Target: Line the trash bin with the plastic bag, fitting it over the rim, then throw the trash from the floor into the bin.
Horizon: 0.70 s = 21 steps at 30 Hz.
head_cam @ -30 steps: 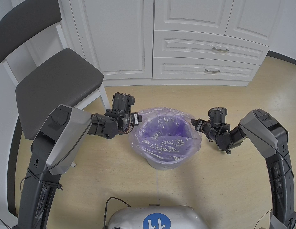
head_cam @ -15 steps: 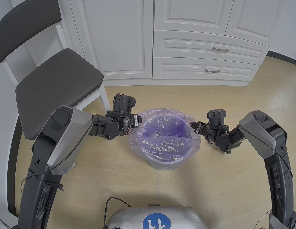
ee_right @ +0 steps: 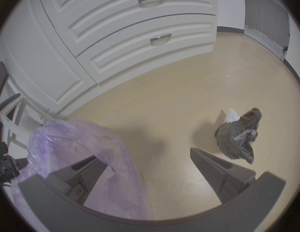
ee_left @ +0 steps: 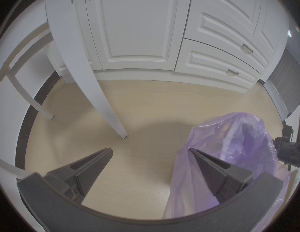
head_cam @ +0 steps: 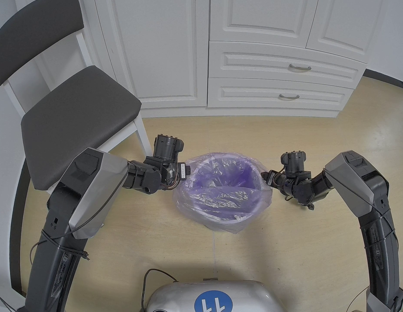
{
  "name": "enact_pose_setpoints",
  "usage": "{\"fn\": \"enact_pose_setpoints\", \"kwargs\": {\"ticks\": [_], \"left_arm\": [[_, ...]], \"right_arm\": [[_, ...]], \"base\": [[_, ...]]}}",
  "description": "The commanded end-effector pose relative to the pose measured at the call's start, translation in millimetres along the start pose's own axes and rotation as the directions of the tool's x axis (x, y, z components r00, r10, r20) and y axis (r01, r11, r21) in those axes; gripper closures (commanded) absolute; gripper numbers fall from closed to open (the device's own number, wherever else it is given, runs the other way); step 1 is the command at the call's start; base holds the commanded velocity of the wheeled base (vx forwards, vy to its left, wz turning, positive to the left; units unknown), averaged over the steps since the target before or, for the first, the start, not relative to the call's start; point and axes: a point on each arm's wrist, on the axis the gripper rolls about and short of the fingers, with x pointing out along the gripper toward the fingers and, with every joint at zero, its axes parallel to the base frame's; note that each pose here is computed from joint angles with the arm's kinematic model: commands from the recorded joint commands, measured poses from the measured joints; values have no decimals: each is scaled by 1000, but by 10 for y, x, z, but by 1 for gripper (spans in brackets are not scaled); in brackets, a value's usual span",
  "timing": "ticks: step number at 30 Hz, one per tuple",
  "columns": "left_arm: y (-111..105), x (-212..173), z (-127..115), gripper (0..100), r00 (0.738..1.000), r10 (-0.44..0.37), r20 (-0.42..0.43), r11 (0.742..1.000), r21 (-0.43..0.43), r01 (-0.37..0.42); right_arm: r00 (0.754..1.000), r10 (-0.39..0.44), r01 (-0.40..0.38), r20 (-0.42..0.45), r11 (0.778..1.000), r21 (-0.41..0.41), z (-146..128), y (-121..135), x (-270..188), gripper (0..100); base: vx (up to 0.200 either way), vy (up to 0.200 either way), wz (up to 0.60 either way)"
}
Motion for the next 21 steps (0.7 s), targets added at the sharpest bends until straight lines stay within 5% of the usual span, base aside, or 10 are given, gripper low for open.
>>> {"fn": "enact_pose_setpoints", "kwargs": {"ticks": [1,10,17,21], "left_arm": [[28,9,-80,0,998,19,-57,1000,16,-18],[104,-3,-118,0,994,40,-97,999,17,-38],[110,-245,203,0,999,24,-38,1000,-8,-24],[107,-354,312,0,1000,18,-18,1000,-14,-19]], "right_arm": [[994,-46,44,-95,999,-24,-53,-12,6,0],[983,-83,76,-162,996,-45,-73,-31,-42,0],[991,-55,50,-122,998,-42,260,82,-389,0],[992,-46,34,-113,994,-107,368,92,-590,0]], "base": [[0,0,0],[0,0,0],[0,0,0],[0,0,0]]}}
